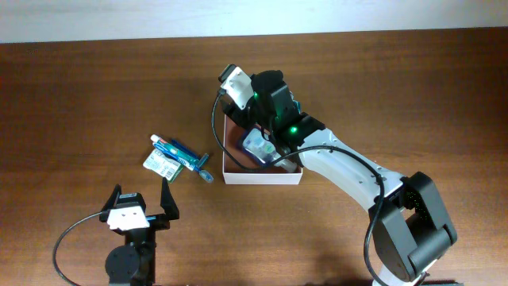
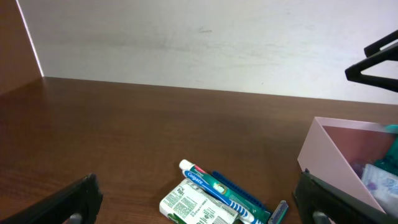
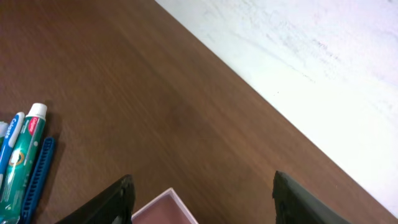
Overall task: Pack container
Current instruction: 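Carry the soap bottle left and lay it into the pink box, then release the soap bottle and withdraw the right gripper to the right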
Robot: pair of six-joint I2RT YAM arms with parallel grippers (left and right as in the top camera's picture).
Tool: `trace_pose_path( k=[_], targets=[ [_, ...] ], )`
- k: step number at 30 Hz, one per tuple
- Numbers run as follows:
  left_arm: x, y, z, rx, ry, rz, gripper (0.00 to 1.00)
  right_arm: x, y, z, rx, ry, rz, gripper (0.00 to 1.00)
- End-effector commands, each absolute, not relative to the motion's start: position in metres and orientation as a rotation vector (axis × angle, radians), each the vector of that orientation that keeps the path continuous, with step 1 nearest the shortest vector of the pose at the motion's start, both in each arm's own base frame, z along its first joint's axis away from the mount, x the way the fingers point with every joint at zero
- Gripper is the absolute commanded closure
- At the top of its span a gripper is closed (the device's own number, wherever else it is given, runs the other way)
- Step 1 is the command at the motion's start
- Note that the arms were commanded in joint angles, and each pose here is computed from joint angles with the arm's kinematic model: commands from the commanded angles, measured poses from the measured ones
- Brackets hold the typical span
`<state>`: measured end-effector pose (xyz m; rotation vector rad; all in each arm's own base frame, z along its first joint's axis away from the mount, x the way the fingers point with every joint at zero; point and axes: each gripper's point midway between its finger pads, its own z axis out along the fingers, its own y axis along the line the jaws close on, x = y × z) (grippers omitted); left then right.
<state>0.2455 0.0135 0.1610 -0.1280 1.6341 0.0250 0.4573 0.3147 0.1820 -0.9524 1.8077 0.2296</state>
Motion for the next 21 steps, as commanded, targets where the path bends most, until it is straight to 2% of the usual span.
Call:
trace_pose_path(
  k=[1, 7, 14, 18, 21],
  targets=[
    [0.246, 0.013, 0.159, -0.115, 1.633, 0.031, 0.01, 0.453, 0.317, 0.214, -0.924, 1.770, 0.253, 0.36],
    [0.246, 0.013, 0.159, -0.115, 1.633, 0.031, 0.00, 0.431, 0.298, 0.248, -0.841, 1.831, 0.289, 0.36],
    [0.246, 0.013, 0.159, -0.115, 1.633, 0.031, 0.01, 0.378, 0.254, 0.285, -0.751, 1.966, 0.293, 0.36],
    [0.245, 0.013, 0.159, -0.115, 1.634, 0.031, 0.00, 0.348, 0.198, 0.295, -0.609, 2.092, 0.133, 0.35],
    [0.245, 0.013, 0.159, -0.115, 1.634, 0.031, 0.00, 0.330, 0.154, 0.300, -0.451, 2.161, 0.009, 0.29]
  ],
)
